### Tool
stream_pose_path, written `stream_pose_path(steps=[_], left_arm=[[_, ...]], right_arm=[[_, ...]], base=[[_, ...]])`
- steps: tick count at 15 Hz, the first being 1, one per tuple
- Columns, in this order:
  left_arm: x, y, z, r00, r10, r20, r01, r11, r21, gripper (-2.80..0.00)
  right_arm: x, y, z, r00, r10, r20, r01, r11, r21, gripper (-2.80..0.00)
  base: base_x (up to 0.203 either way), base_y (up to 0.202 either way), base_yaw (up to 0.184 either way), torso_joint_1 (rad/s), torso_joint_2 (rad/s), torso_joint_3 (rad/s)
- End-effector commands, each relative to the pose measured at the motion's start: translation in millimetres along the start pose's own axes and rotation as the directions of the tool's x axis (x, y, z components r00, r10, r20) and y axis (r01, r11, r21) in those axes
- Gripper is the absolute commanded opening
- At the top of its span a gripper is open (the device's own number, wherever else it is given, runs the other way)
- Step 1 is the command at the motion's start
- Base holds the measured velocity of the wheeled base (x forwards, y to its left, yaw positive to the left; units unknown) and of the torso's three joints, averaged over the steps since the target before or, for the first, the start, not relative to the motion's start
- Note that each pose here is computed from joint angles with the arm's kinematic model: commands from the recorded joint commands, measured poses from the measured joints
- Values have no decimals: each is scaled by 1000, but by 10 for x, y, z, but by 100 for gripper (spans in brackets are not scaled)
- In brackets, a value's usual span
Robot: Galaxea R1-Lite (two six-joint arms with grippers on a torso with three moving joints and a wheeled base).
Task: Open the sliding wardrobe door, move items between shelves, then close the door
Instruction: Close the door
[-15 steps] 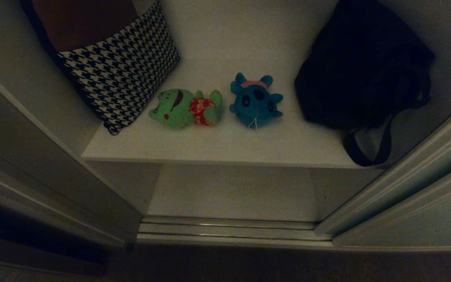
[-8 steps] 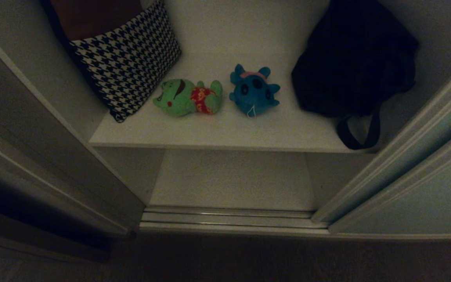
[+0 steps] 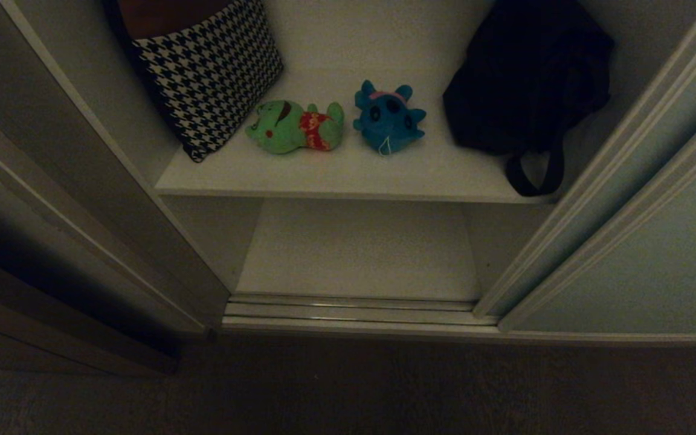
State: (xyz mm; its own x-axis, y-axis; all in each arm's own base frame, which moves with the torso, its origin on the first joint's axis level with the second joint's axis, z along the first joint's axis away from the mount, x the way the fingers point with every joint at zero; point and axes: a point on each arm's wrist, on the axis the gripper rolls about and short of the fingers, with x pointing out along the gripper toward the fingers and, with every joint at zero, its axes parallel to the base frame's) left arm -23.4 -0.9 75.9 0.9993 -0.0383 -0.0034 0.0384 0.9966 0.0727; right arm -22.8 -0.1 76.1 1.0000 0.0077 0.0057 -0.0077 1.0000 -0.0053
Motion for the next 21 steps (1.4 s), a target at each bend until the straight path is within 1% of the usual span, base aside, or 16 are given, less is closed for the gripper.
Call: stream_pose_path(steps=[1,10,12,13,17,18,19,20,21], left_arm=[[2,0,1,1000,0,-4,0,1000,-1,-280],[2,0,1,1000,0,-4,0,1000,-1,-280],[2,0,2,1000,0,-2,0,1000,-1,-280],[1,0,2,1000,0,-1,0,1000,-1,-280],[2,0,2,1000,0,-3,0,1000,-1,-280],[2,0,0,1000,0,-4,0,1000,-1,-280],[2,0,1,1000,0,-2,0,1000,-1,-280],[1,0,0,1000,0,-3,0,1000,-1,-280],[2,0,2,1000,0,-3,0,1000,-1,-280]], right_arm=[[-2,0,0,1000,1,3,-1,1000,-1,-280],[-3,0,1,1000,1,4,-1,1000,-1,-280],[-4,0,-2,1000,1,4,-1,1000,-15,-280],[-3,0,-1,1000,1,5,-1,1000,-2,-280],[-2,-1,4,1000,2,3,-2,1000,-4,-280],[-14,-1,34,1000,-2,14,2,1000,-8,-280],[-46,-3,143,999,-6,33,6,1000,-7,-280],[-101,-4,304,999,-9,39,9,1000,-3,-280],[-192,-6,525,999,-10,41,10,1000,5,-280]], base=[[0,0,0,0,0,0],[0,0,0,0,0,0],[0,0,0,0,0,0],[0,0,0,0,0,0],[0,0,0,0,0,0],[0,0,0,0,0,0],[0,0,0,0,0,0],[0,0,0,0,0,0],[0,0,0,0,0,0]])
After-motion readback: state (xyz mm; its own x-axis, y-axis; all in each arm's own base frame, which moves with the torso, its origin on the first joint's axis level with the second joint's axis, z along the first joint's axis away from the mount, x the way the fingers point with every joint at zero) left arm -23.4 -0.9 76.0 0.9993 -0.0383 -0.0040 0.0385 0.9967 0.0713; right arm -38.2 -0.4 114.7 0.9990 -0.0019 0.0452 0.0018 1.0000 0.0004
